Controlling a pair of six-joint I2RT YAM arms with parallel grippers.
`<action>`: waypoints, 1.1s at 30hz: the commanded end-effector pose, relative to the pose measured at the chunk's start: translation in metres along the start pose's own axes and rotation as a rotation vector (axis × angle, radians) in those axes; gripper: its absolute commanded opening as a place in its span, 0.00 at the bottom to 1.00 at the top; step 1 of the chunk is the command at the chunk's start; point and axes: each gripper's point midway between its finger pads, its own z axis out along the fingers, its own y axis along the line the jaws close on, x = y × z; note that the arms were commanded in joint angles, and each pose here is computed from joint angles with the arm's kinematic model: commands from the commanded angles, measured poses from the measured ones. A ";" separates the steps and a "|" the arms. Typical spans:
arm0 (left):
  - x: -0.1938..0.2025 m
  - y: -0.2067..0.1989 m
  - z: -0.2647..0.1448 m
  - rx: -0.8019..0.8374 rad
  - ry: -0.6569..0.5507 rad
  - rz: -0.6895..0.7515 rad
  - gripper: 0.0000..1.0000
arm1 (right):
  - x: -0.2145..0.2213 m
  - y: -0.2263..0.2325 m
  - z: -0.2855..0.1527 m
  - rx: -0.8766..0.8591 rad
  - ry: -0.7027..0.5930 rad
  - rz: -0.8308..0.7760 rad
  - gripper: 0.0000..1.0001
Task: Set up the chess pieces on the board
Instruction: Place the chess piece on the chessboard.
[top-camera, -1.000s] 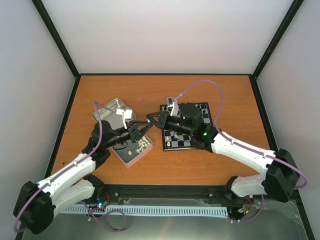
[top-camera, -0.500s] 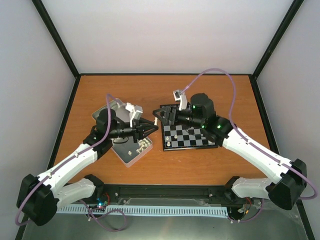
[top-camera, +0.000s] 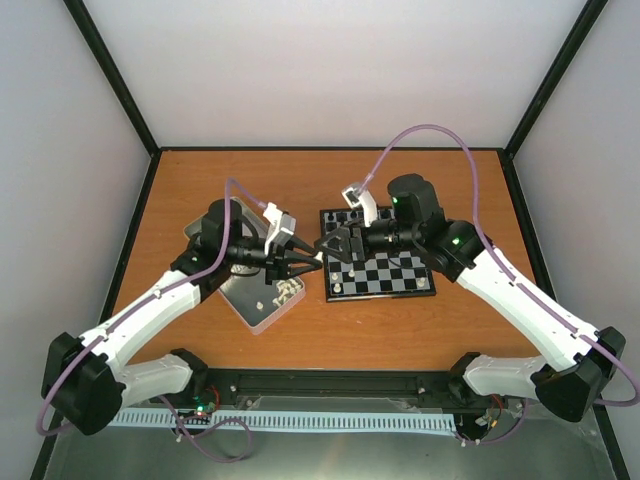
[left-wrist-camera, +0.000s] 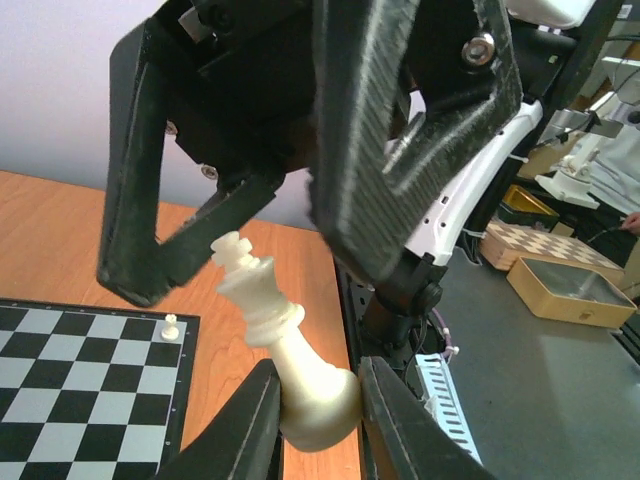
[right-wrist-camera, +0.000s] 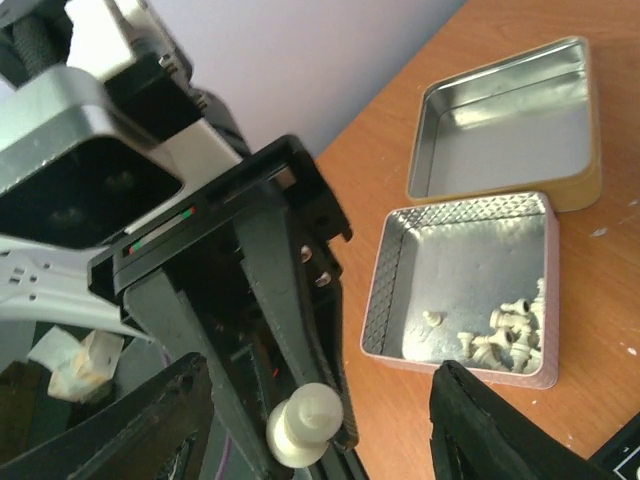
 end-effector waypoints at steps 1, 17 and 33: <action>-0.010 -0.007 0.001 0.061 0.003 0.096 0.08 | 0.015 0.010 0.000 -0.084 0.068 -0.011 0.57; -0.011 -0.004 0.000 0.035 0.006 0.098 0.08 | 0.018 0.008 0.008 -0.117 0.073 0.027 0.15; -0.005 0.091 -0.026 -0.555 -0.035 -0.219 0.81 | 0.046 -0.162 -0.041 0.746 -0.286 -0.106 0.09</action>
